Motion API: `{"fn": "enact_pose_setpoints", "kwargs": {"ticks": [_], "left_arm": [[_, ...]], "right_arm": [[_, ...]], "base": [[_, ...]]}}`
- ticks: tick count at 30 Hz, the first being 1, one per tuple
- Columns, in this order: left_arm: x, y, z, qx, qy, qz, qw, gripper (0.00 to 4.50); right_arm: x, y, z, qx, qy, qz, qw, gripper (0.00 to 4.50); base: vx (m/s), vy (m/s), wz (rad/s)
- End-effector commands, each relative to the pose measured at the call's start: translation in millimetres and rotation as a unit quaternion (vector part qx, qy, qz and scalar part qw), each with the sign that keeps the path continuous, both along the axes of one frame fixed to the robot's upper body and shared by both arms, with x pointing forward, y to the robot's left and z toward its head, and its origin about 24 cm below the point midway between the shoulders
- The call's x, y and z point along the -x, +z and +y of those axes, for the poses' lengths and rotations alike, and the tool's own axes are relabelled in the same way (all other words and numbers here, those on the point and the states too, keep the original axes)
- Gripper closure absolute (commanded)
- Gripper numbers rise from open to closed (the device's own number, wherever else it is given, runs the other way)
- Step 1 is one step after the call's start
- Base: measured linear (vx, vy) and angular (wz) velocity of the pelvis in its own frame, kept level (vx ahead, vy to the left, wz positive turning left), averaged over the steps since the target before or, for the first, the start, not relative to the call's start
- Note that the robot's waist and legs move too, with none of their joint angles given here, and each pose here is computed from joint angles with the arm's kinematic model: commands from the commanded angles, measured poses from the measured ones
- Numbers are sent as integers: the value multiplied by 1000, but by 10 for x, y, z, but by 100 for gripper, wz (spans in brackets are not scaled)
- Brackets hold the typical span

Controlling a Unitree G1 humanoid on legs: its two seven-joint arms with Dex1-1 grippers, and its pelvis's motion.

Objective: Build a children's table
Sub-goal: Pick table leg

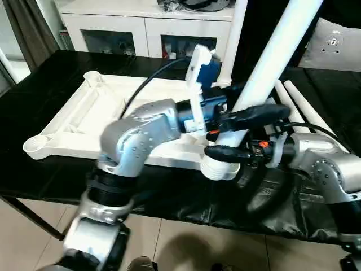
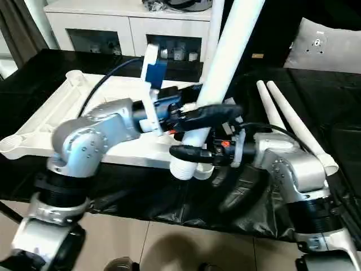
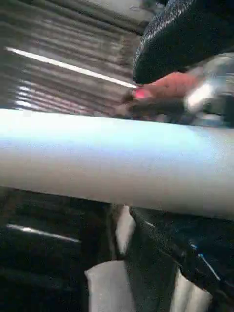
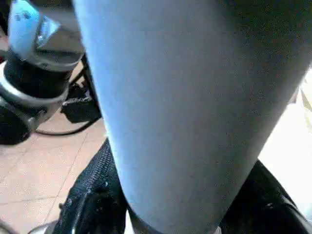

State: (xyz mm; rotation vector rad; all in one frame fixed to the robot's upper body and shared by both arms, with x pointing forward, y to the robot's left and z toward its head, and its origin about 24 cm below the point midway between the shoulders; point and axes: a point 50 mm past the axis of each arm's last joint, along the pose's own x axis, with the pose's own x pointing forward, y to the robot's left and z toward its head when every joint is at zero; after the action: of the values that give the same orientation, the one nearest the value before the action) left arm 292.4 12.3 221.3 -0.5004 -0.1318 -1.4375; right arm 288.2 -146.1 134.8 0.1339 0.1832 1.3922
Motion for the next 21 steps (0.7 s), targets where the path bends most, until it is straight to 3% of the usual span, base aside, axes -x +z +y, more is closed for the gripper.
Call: {"fn": "enact_pose_setpoints", "kwargs": {"ticks": [1, 3, 8, 11, 12, 14, 15, 16, 21], "left_arm": [[-81, 153, 107, 65, 22, 8, 998, 22], [-239, 170, 255, 125, 60, 48, 989, 22], [-383, 91, 402, 119, 120, 58, 984, 22], [-486, -40, 495, 63, 181, 54, 980, 22], [-545, -189, 567, -17, 221, 30, 975, 22], [-588, -366, 634, -119, 254, -14, 960, 22], [-588, -366, 634, -119, 254, -14, 960, 22], [-621, -539, 703, -196, 266, -44, 943, 22], [-635, -760, 811, -274, 248, -77, 926, 22]], "right_arm": [[1, 24, -28, -9, -15, 3, 1000, 258], [25, 43, -35, -31, -22, 6, 999, 258], [43, 24, -55, -44, -44, 9, 998, 259], [6, 0, -98, -36, -92, -1, 995, 259], [-25, -16, -141, -23, -138, -14, 990, 259], [-47, -41, -175, -4, -175, -25, 984, 259], [-47, -41, -175, -4, -175, -25, 984, 259], [-69, -57, -192, 5, -203, -31, 979, 259], [-117, -87, -239, 22, -256, -31, 966, 259]], "base": [[0, 0, 0], [0, 0, 0], [0, 0, 0], [0, 0, 0], [0, 0, 0], [0, 0, 0], [0, 0, 0], [0, 0, 0], [0, 0, 0]]}}
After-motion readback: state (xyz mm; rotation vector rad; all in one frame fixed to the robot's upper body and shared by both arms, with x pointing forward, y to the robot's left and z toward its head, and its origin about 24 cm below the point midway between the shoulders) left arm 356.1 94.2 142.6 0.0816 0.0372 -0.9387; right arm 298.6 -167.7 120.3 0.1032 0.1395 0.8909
